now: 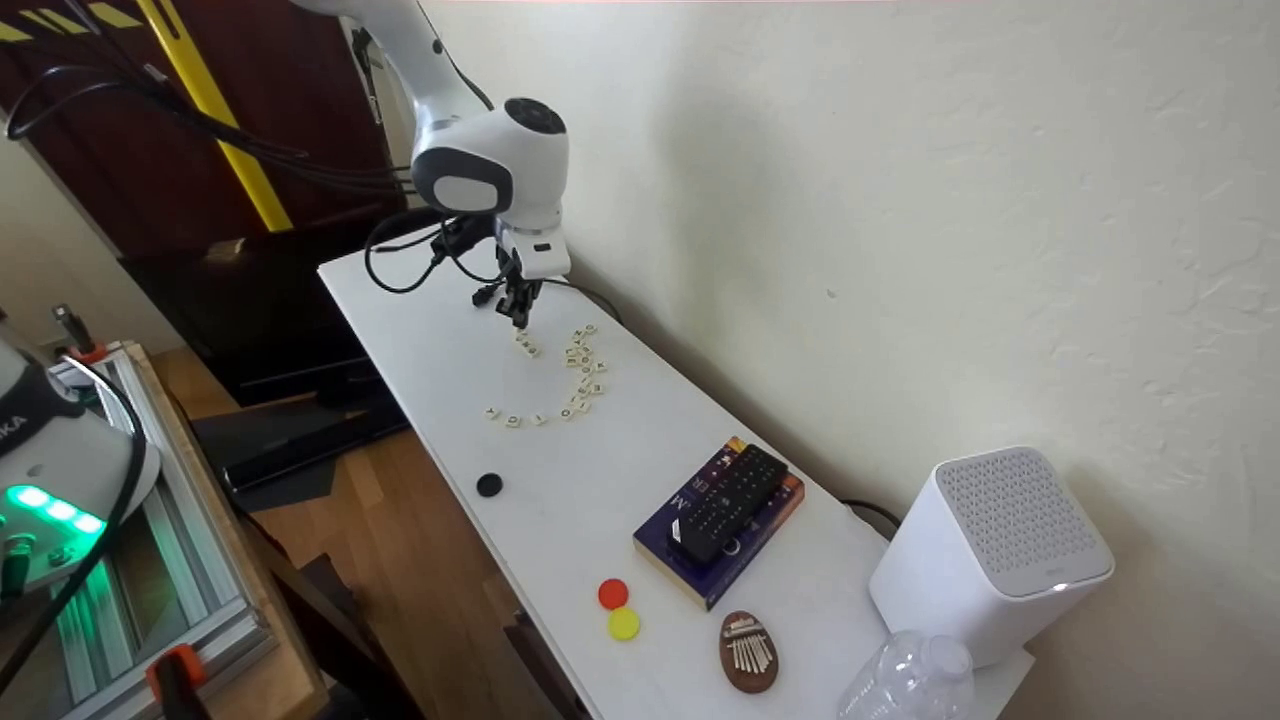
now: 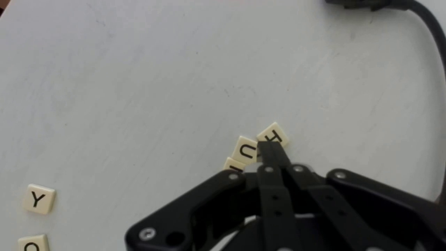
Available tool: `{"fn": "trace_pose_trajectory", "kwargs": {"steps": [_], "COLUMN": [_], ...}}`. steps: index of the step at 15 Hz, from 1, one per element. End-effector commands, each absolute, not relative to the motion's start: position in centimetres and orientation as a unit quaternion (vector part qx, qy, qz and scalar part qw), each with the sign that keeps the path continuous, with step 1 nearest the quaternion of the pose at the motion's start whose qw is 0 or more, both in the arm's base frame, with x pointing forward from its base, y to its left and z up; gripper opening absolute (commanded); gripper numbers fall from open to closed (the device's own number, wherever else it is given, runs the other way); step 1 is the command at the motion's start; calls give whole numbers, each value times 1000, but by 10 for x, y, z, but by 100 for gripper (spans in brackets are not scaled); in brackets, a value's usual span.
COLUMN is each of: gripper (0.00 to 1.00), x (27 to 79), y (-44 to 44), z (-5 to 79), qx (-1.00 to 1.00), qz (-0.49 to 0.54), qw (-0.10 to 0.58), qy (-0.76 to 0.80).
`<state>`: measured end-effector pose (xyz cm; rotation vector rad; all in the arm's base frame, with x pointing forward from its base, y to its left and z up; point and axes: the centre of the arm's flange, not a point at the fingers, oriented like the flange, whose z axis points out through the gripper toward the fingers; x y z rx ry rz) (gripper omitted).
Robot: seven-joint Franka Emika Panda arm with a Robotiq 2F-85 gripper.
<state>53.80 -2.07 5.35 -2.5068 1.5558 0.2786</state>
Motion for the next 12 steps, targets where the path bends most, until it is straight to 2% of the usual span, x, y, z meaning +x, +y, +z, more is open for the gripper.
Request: {"fn": "trace_pose_trajectory", "kwargs": {"steps": [1, 12], "gripper": [0, 0], "x": [545, 553], "y": [-13, 0], "z": [54, 45], "qx": [-866, -903], "qz": [80, 72], "qw": [74, 55], "qy": [488, 419]}}
